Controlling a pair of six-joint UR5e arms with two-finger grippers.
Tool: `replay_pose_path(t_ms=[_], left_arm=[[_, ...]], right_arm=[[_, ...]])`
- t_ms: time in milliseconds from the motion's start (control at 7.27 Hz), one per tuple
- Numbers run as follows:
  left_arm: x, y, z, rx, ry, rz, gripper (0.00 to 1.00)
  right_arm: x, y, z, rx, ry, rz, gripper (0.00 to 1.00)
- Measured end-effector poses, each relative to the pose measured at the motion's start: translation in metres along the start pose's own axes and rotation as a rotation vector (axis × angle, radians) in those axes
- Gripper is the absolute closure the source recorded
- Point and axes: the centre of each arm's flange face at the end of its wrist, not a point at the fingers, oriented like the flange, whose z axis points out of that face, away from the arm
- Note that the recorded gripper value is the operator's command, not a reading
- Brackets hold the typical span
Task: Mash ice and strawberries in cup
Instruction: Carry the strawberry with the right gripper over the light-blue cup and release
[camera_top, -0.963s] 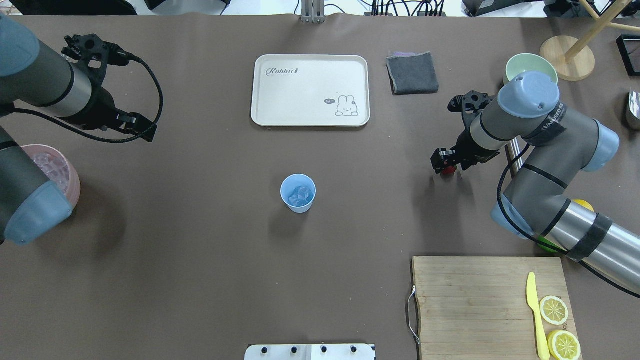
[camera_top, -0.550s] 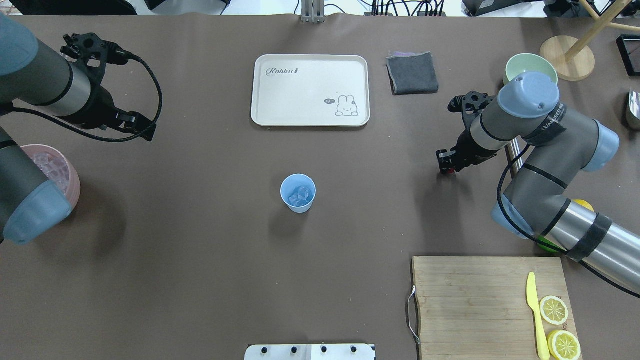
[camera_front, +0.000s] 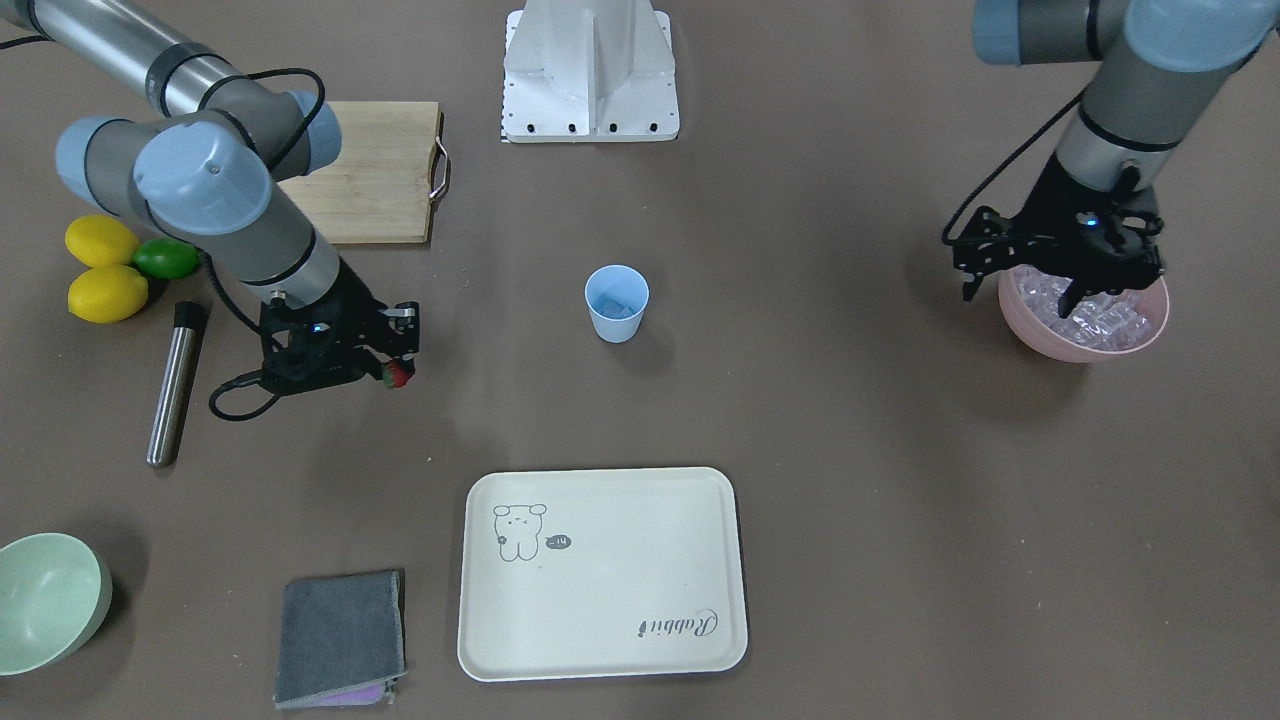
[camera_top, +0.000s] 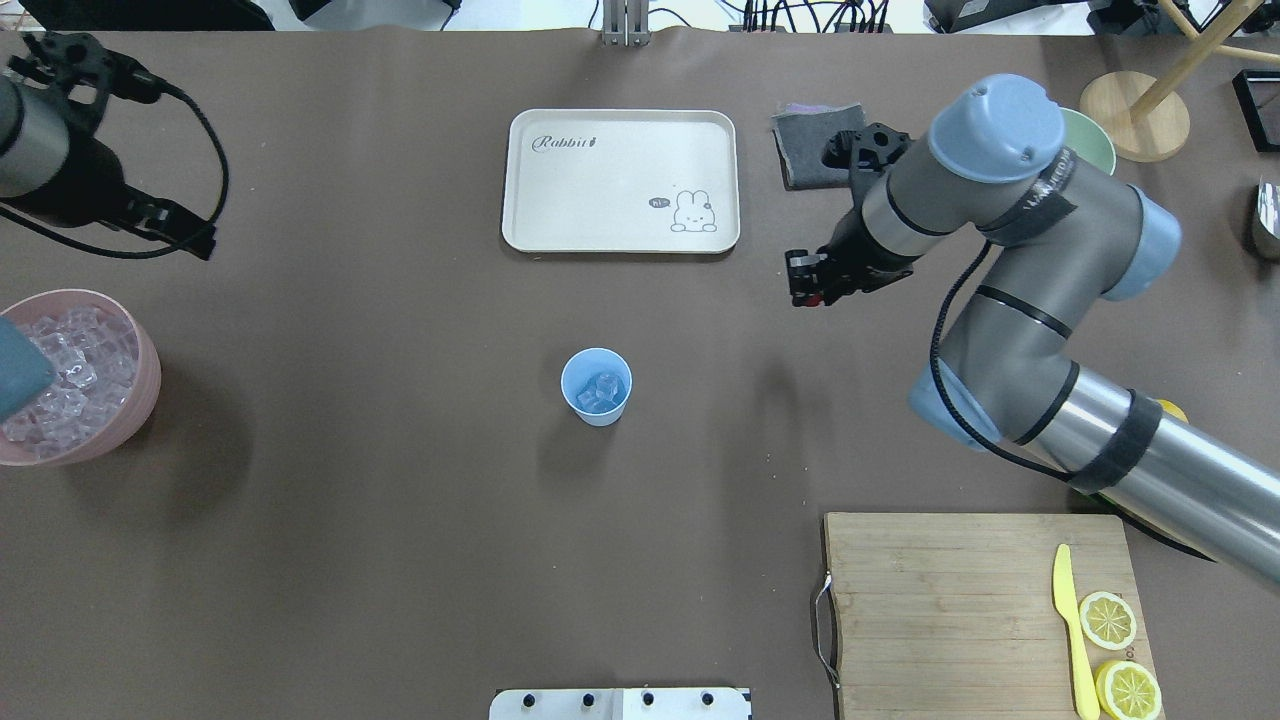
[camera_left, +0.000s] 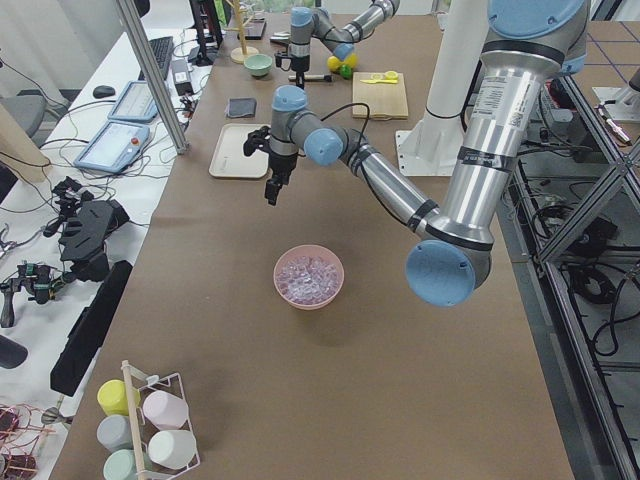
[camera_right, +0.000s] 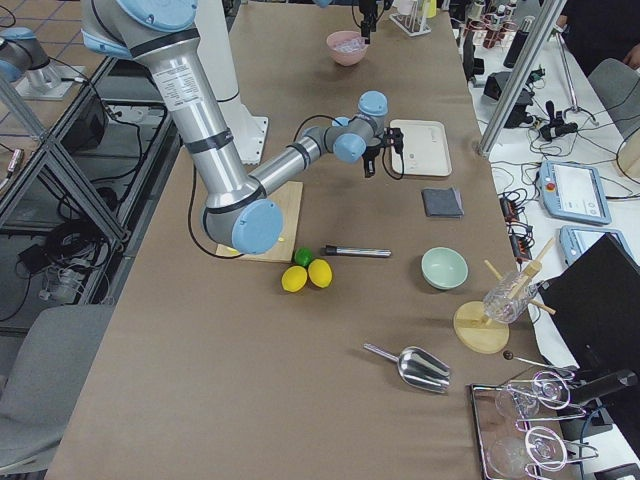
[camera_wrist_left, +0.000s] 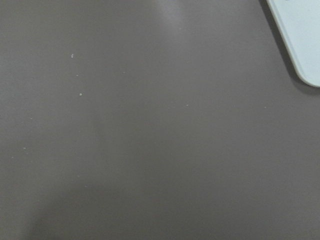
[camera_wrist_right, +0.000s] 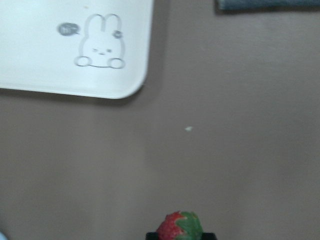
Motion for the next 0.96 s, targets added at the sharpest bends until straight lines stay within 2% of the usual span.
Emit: replay_pose_path(t_ms=[138,413,963], left_arm=[[-0.044,0.009,-0.002,-0.023,0.0,0.019,0.03],[-0.095,0.02,0.003,-0.061,0.01,0.023,0.03],[-0.111,0.033,0.009,-0.081,0.015,0.015,0.03]], right_arm=[[-0.053,0.004,-0.007,0.008,-0.019,0.032,1.0],[-0.128,0.021,-0.007,0.027,-0.022,0.046,1.0],[-0.189,0.053,0.008,0.06,-0.024,0.061,1.0]])
